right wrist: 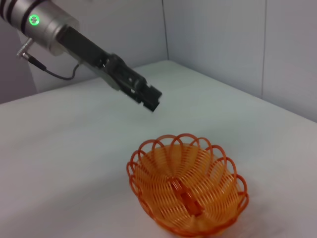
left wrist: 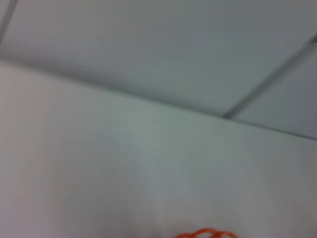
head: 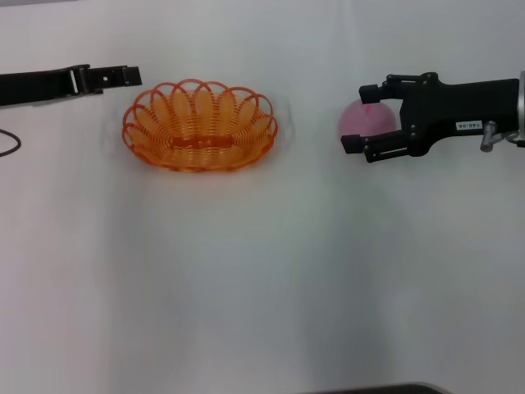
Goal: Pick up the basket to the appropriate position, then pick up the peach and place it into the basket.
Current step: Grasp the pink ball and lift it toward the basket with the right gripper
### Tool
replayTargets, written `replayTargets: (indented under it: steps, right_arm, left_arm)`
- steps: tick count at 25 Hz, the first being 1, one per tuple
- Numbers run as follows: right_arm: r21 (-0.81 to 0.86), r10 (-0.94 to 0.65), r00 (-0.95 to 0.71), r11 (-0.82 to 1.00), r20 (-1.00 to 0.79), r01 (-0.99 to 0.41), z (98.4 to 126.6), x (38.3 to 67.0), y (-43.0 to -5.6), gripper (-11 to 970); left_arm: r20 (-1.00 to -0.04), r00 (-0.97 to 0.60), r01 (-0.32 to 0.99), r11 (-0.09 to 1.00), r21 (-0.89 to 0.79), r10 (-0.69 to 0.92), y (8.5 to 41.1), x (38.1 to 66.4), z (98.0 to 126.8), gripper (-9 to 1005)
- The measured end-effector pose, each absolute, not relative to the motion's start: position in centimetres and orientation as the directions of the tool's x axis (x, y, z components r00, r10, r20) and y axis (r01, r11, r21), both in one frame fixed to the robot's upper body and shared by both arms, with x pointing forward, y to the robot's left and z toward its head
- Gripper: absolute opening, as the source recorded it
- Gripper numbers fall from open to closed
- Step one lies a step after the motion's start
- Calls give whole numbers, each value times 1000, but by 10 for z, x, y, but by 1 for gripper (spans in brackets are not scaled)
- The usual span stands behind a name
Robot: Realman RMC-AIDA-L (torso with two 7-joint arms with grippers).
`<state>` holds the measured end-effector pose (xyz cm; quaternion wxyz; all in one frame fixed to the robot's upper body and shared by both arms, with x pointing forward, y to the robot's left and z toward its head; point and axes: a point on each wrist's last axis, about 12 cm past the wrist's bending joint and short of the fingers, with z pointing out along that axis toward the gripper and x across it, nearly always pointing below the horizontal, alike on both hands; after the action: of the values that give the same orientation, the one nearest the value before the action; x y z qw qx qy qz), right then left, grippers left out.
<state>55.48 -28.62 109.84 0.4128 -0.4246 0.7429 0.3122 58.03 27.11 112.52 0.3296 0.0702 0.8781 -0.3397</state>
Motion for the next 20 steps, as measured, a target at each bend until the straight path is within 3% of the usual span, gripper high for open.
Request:
replayTargets:
  steps: [3, 4, 5, 14, 20]
  right_arm:
    - [122, -360, -302, 444, -883, -888, 1098, 554, -284, 946]
    - [127, -356, -305, 444, -883, -887, 1097, 554, -284, 946]
    - [133, -351, -310, 447, -884, -885, 1097, 554, -284, 946]
    - [222, -236, -346, 431, -908, -875, 1100, 548, -279, 946]
    - [270, -181, -378, 437, -908, -858, 1099, 546, -280, 946]
  left_arm:
    - [-729, -684, 521, 700, -488, 1, 276, 570, 1127, 810]
    - [-729, -684, 521, 700, -488, 1, 276, 570, 1127, 810]
    - [-791, -609, 633, 641, -434, 66, 278, 561, 1128, 809]
    - [-923, -356, 839, 485, -247, 145, 289, 538, 1134, 805]
    - [-953, -265, 873, 456, -171, 150, 293, 534, 1137, 804]
